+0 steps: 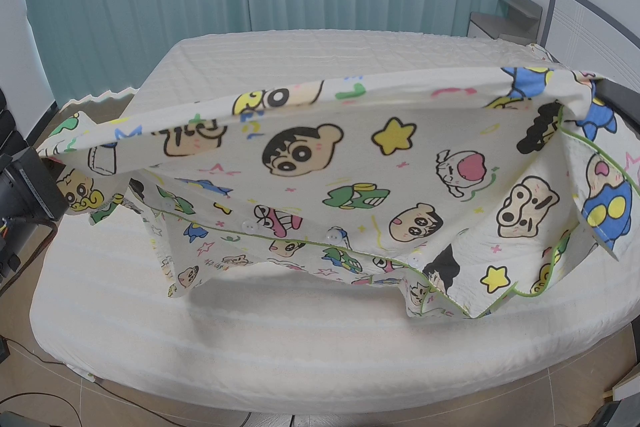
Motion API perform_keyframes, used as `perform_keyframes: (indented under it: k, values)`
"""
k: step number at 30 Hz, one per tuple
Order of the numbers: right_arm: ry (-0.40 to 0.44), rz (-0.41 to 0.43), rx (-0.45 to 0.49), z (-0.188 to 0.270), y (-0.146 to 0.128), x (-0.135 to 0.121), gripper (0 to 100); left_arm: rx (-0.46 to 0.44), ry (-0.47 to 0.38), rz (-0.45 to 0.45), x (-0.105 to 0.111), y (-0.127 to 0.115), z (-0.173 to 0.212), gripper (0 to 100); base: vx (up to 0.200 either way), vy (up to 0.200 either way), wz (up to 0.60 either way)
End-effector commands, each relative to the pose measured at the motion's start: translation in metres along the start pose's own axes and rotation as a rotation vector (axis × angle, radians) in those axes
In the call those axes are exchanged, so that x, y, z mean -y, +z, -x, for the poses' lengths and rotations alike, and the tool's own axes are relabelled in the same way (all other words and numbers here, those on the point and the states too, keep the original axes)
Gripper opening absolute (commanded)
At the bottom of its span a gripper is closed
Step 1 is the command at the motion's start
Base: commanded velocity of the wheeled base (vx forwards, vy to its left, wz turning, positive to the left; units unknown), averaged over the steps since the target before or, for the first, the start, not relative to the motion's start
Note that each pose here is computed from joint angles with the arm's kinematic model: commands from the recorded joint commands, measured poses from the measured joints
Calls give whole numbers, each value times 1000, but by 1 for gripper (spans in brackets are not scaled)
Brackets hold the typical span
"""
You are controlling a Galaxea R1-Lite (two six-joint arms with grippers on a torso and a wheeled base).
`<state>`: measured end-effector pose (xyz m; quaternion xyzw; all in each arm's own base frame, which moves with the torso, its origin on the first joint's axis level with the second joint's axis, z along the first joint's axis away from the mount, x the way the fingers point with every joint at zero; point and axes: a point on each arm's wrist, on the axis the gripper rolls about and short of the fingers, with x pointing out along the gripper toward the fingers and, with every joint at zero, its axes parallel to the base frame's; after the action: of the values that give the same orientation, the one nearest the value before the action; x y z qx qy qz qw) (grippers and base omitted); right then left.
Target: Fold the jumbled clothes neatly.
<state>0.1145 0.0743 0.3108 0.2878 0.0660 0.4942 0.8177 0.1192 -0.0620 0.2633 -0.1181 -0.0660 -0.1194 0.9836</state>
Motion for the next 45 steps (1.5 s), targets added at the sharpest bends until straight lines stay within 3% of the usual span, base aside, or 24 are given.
perform_keyframes:
  k: [1, 8, 14, 17, 23, 33, 38, 45]
  values:
    - [30, 21, 14, 10, -1, -9, 0, 11, -3, 4, -1, 2, 4, 0, -200, 0, 0]
    - [64, 88, 26, 21, -3, -18, 0, 12, -6, 5, -2, 0, 8, 0, -29, 0, 0]
    - [67, 83, 11, 22, -5, -17, 0, 21, -6, 9, -5, 0, 16, 0, 0, 0, 0]
    - [42, 73, 1, 18, -6, -12, 0, -18, 1, -3, -7, -7, 18, 0, 0, 0, 0]
    - [-48, 34, -38, 5, -13, 12, 0, -173, 19, -43, -12, -37, 21, 0, 0, 0, 0]
    - [-245, 52, -113, -16, -28, 66, 0, -316, 36, -83, -15, -69, 12, 0, 0, 0, 0]
    - [-306, 69, -131, -26, -31, 80, 0, -372, 9, -59, -10, -76, -5, 0, 0, 0, 0]
    - [-365, 101, -118, -38, -33, 96, 0, -414, 56, -2, -7, -82, -35, 0, 200, 0, 0]
